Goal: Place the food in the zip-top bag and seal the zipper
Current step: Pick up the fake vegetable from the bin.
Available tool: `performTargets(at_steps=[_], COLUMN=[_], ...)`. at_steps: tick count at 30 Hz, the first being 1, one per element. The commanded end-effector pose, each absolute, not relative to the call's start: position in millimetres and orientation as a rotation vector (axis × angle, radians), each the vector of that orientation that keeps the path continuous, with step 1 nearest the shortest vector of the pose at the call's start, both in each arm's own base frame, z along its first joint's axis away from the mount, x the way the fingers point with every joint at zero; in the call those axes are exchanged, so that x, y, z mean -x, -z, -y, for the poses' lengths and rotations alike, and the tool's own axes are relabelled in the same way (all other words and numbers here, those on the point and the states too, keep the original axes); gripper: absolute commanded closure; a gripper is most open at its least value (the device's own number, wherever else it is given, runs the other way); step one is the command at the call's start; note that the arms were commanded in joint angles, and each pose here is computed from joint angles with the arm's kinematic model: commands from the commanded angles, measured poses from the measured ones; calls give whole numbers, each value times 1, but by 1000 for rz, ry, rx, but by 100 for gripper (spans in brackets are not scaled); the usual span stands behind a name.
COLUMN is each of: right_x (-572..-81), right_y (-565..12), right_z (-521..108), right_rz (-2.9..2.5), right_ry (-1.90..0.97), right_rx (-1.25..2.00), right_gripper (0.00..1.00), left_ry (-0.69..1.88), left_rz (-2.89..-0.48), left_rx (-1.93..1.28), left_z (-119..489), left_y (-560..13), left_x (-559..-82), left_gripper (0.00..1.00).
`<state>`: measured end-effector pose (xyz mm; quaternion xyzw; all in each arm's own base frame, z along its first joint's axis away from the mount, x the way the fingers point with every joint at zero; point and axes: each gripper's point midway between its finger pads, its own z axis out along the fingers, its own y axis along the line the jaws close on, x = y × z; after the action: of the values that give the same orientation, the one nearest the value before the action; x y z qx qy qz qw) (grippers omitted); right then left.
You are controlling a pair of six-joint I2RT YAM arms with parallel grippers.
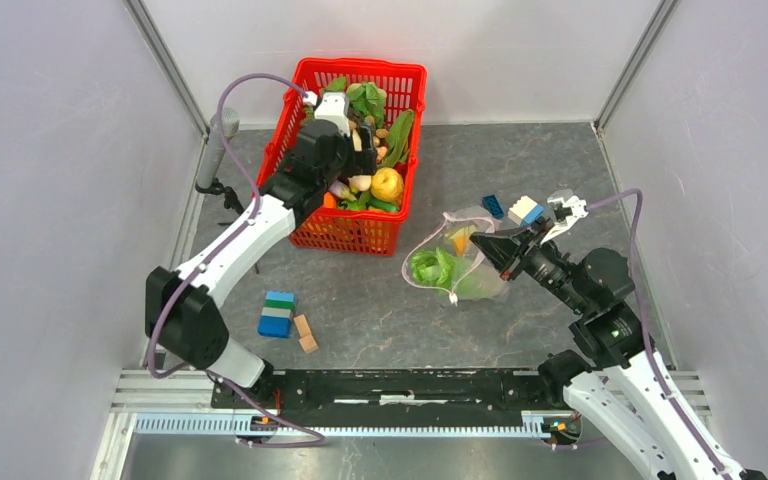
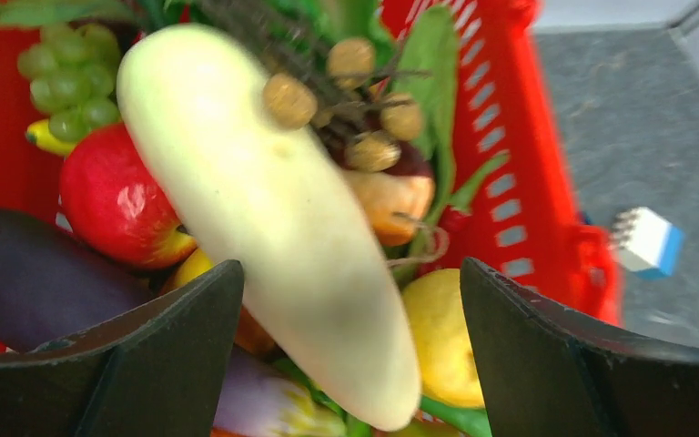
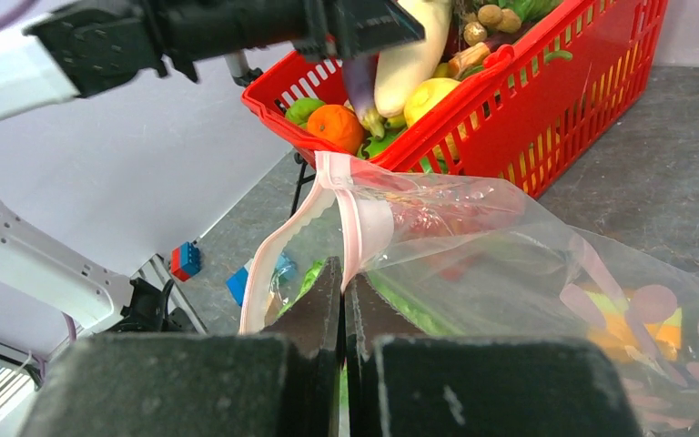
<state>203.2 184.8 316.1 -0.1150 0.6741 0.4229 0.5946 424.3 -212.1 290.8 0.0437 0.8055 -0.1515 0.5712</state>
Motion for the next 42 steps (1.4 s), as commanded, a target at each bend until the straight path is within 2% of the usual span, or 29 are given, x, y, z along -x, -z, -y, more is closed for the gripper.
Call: performTargets(at_steps=[1, 8, 9, 11, 13, 22, 28, 33, 38, 42], right_x=[-198, -197, -197, -197, -197, -200, -199, -197, -197, -197], right_y=[-343, -342, -341, -340, -341, -333, -329, -328, -325, -324], right_z=[-183, -181, -181, -181, -180, -179, -180, -181, -181, -182], right_rz=[-1453, -1452, -1452, -1454, -1453, -1470, -1477, -1474, -1480, -1476], right_ry=[-1002, -982, -981, -980, -979, -977, -991, -994, -983, -982], right_rx=[280, 285, 284, 281, 280, 255, 252, 262, 276, 288], right_gripper=[100, 100, 100, 100, 100, 100, 100, 100, 100, 100], left_ry=[307, 285, 279, 275, 292, 378, 413, 627, 947, 1145], left_rz=[-1878, -1921, -1934, -1952, -1937, -1755, -1694, -1667, -1686, -1743], left_rx=[44, 67, 59, 47, 52, -10, -49, -252, -594, -822], left_z=[201, 199, 200, 200, 197, 178, 167, 196, 230, 233], left_y=[-269, -238, -234, -230, -238, -327, -347, -370, -376, -363], left_x=[-450, -452, -452, -449, -442, -390, -359, -318, -237, -171], left_gripper=[7, 14, 20, 40, 52, 70, 75, 78, 77, 76])
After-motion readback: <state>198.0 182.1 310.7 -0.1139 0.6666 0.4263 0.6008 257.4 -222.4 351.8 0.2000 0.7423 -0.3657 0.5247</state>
